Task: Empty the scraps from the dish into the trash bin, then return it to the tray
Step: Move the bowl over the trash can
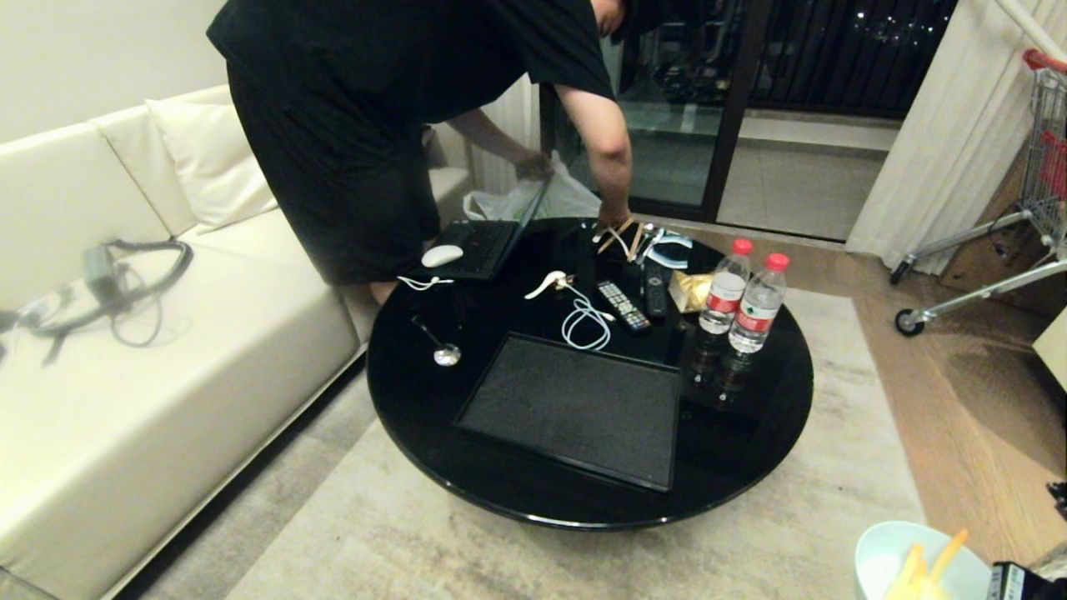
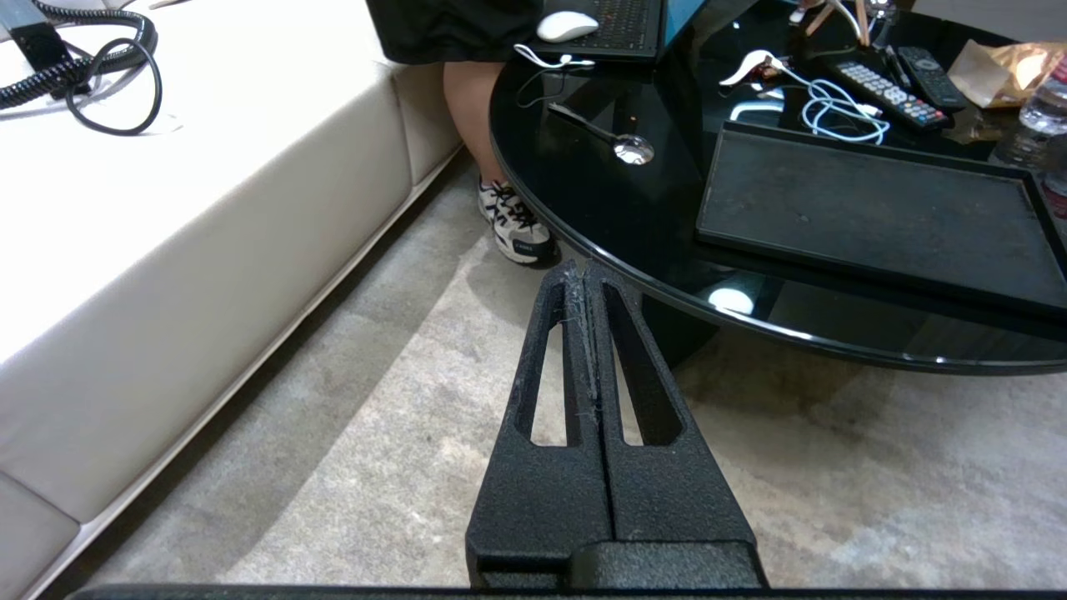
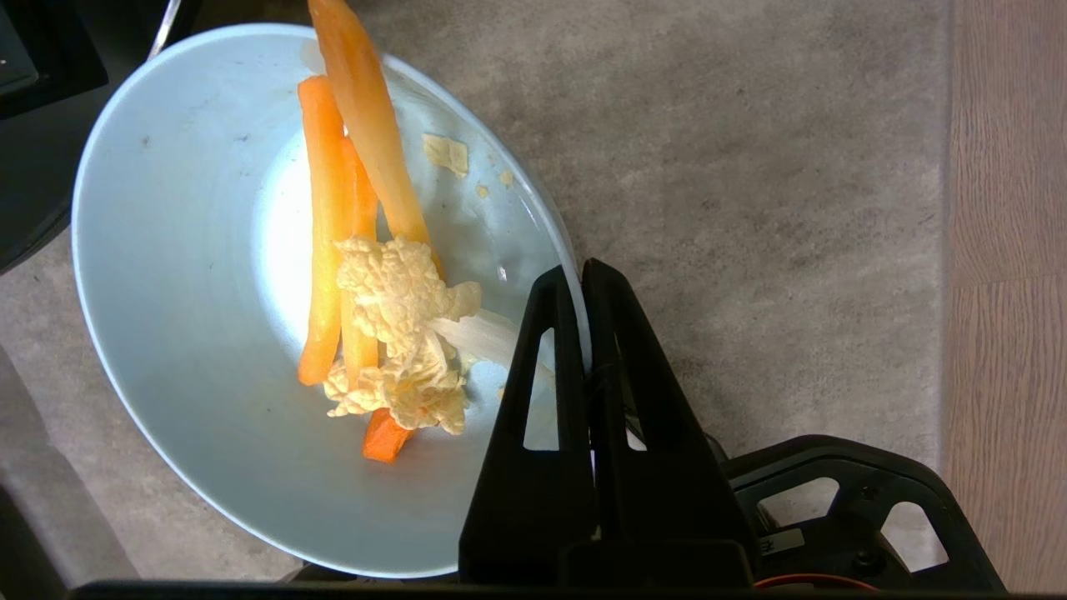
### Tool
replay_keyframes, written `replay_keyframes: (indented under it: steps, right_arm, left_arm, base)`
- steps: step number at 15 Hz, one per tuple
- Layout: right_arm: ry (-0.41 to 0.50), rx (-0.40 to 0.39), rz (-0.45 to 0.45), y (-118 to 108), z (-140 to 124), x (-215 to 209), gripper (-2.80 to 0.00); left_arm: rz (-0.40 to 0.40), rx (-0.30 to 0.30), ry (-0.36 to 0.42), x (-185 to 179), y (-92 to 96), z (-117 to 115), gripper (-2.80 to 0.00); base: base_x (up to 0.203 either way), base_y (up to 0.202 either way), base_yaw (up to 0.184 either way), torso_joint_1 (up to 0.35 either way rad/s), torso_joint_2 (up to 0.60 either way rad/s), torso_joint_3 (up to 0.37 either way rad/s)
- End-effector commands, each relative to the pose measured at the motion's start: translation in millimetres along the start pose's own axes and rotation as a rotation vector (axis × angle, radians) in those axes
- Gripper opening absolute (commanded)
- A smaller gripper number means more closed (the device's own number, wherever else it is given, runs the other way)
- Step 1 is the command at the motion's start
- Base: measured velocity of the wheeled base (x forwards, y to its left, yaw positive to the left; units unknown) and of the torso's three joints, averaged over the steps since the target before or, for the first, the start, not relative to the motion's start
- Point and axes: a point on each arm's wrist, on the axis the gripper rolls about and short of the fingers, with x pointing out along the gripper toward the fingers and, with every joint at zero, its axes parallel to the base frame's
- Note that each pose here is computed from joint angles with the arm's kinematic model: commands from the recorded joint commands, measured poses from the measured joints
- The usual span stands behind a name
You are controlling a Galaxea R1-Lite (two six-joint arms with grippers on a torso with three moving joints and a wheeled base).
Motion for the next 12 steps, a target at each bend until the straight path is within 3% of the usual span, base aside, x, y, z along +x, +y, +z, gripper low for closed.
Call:
replay_keyframes:
  steps: [1,12]
  right_arm:
    - [-0.001,0.002,0.0,0.0,0.0,-0.3,-2.8]
    - [-0.017,0.008,0.01,3.1,4.3,3.8,-2.8]
  left_arm:
    - [0.001,0.0,-0.001,0.0,0.0,0.0,-2.8]
    - [0.001,0.0,-0.001,0.0,0.0,0.0,-2.8]
  base:
    - [0.0,0.0,0.0,0.0,0.0,0.0]
    - [0.0,0.0,0.0,0.0,0.0,0.0]
